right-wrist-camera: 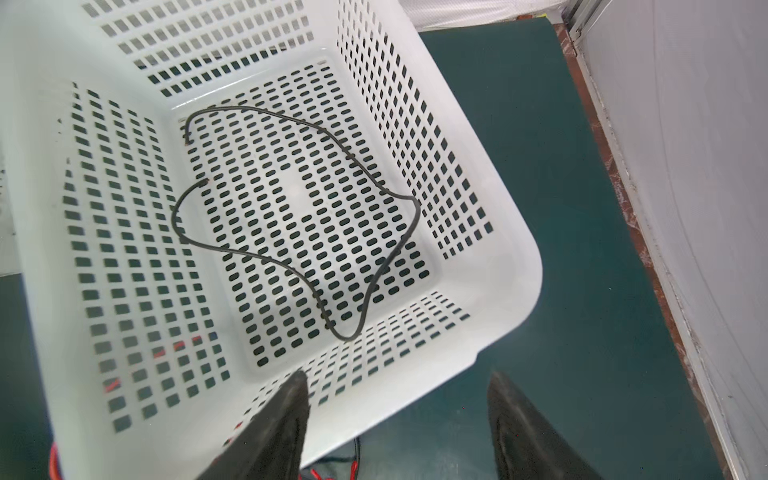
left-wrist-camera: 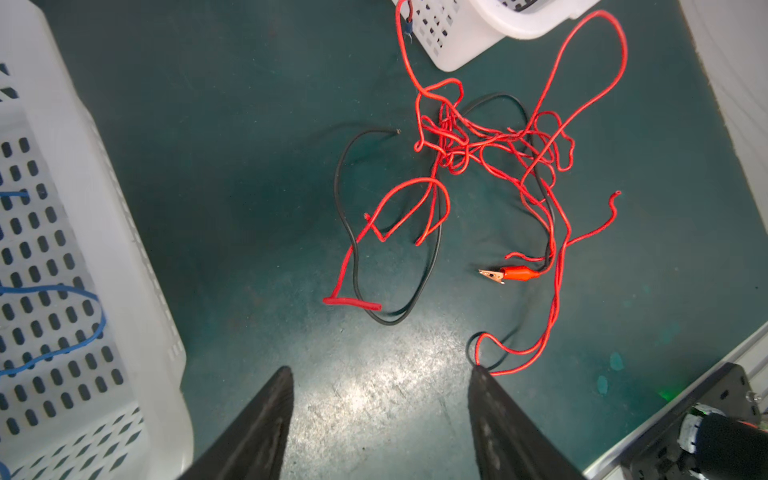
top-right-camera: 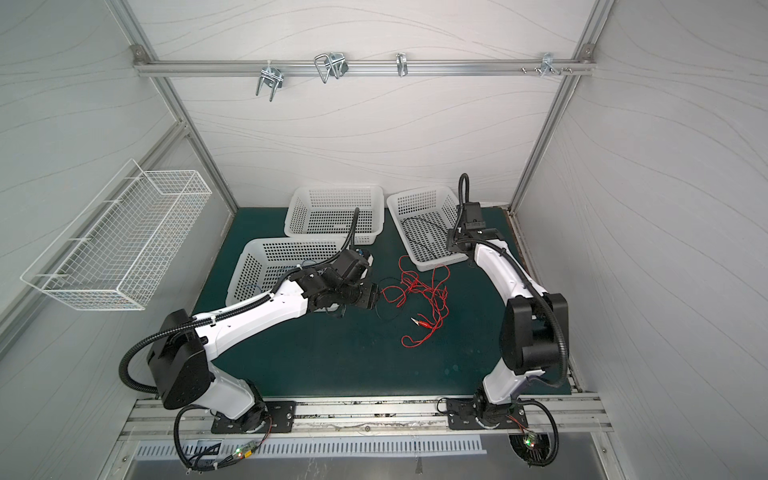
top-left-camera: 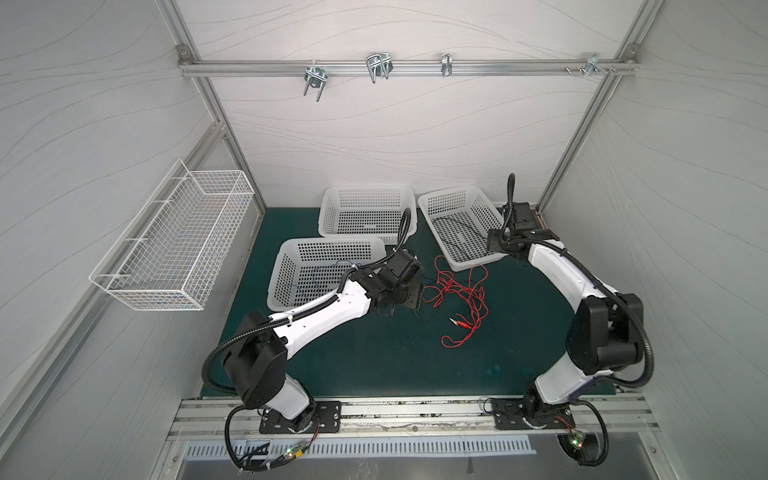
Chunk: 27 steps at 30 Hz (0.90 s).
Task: Untangle the cables
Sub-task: 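Move the right gripper to the tangle and grasp another black wire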
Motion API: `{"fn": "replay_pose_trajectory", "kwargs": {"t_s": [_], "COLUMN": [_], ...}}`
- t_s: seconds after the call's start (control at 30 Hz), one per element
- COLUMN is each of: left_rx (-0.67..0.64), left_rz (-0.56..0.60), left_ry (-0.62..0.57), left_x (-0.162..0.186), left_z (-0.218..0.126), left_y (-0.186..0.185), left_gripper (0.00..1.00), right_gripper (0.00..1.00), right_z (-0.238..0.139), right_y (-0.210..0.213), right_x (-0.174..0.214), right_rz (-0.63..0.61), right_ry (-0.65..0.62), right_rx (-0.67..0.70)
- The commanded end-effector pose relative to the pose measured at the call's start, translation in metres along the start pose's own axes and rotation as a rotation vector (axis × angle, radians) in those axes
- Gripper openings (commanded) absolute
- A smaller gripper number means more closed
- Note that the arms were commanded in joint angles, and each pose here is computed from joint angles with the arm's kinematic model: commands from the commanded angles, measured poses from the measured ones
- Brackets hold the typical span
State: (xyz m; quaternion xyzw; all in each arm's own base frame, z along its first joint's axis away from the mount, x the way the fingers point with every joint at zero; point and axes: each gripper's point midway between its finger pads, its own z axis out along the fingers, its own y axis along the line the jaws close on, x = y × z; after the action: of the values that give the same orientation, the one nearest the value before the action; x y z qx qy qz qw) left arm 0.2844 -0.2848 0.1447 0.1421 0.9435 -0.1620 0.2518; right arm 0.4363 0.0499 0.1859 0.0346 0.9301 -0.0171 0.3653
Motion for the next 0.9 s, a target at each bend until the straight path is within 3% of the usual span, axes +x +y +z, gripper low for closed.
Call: {"fn": "replay_pose_trajectory", "kwargs": {"t_s": [0.0,0.23,0.4,0.6,0.87], "left_rx": [0.001,-0.009,-0.013,-0.040,-0.098], "left_rz": [0.004,-0.012,-0.020,-0.032,-0.082], "left_ry": [-0.041,-0.025,-0.046,-0.101,-0.233], "left_x": [-0.017,-0.014,-0.018,-0.026,-0.031], "left_z": [0.000,0.008,0.007,0.000,-0.025], "left_y": [-0.007,-0.007,-0.006,-0.001,0.021], "left_gripper": [0.64,0.60,0.59,0.59,0.61], "right_gripper": [0.68,0.64,0.60,0.58,0.55], "right_z": [-0.024,-0.073,-0.099,-0.103,-0.086], "right_y": [0.007,0.054,0.105,0.164,0.214], "right_x": [0.006,0.036,0.080,0.148,0.194], "right_rz": [0.020,0.013,-0.057,-0.261,-0.310], "right_ry": [-0.014,-0.077,-0.023,0.062,0.138], "right_rx": [-0.074,-0.311,-0.515,-0.571,-0.649]}}
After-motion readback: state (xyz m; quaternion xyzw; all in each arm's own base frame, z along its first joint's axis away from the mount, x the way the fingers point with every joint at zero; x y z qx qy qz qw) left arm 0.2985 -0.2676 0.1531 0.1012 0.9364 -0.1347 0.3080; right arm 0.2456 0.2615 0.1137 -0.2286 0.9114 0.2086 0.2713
